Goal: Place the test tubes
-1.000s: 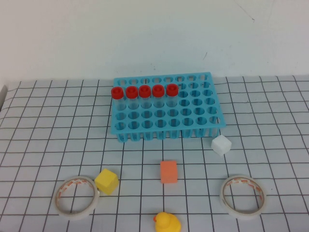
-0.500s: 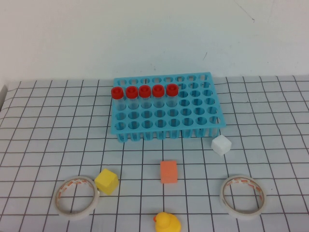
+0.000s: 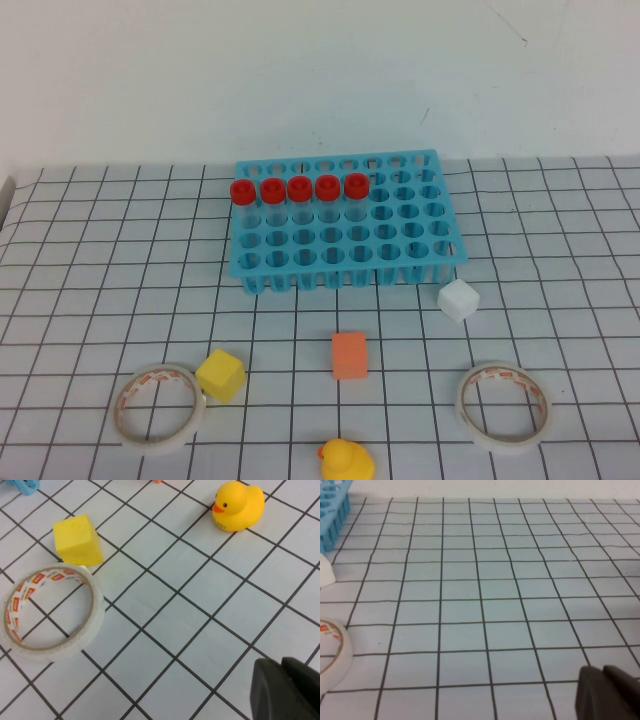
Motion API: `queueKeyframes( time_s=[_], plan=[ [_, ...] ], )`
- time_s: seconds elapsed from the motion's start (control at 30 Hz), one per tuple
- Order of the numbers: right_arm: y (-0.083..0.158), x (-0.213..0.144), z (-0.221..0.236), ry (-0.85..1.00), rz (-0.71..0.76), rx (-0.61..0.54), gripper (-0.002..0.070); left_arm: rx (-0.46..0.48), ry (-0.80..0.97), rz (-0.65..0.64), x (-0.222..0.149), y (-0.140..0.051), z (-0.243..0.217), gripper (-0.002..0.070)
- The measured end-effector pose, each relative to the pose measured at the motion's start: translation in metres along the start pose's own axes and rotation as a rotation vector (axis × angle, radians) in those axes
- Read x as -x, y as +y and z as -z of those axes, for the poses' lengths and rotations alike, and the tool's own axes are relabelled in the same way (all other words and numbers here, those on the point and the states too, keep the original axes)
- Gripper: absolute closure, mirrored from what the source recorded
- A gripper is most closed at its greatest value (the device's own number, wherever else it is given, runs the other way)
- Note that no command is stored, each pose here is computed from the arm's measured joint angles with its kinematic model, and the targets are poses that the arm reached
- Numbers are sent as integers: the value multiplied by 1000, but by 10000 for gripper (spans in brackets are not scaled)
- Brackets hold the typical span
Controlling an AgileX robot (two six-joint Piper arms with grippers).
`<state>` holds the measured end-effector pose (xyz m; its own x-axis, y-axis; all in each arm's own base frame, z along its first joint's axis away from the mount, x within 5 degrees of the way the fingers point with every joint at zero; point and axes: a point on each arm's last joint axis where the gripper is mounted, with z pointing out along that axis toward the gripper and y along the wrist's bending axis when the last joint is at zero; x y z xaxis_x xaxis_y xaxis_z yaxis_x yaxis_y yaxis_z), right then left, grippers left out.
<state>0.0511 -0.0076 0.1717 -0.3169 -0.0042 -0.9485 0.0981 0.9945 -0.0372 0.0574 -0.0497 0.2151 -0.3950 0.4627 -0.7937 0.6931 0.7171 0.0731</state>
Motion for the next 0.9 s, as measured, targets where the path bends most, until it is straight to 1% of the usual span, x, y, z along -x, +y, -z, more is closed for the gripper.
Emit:
queueKeyframes(
  time_s=[0.1, 0.17, 0.23, 0.27, 0.3, 0.37, 0.43, 0.53, 0.63, 0.73, 0.83, 0.9],
  plan=[
    [0, 0, 0, 0, 0, 0, 678, 8, -1, -12, -1, 1, 0, 669],
    [0, 0, 0, 0, 0, 0, 678, 44, -27, -31, -1, 4, 0, 669],
    [0, 0, 0, 0, 0, 0, 678, 98, -82, -3, 2, 8, 4, 669],
    [0, 0, 0, 0, 0, 0, 678, 171, -157, 45, 5, 14, 10, 669],
    [0, 0, 0, 0, 0, 0, 678, 220, -200, 69, 6, 17, 14, 669],
    [0, 0, 0, 0, 0, 0, 678, 318, -260, 105, 6, 23, 23, 669],
    [0, 0, 0, 0, 0, 0, 678, 440, -311, 152, 1, 27, 32, 669],
    [0, 0, 0, 0, 0, 0, 678, 587, -349, 204, -10, 30, 37, 669],
    [0, 0, 0, 0, 0, 0, 678, 704, -405, 257, -22, 31, 36, 669],
    [0, 0, 0, 0, 0, 0, 678, 784, -449, 307, -33, 35, 27, 671],
    [0, 0, 0, 0, 0, 0, 678, 788, -452, 320, -39, 36, 21, 675],
    [0, 0, 0, 0, 0, 0, 678, 774, -443, 320, -44, 35, 16, 675]
  ],
)
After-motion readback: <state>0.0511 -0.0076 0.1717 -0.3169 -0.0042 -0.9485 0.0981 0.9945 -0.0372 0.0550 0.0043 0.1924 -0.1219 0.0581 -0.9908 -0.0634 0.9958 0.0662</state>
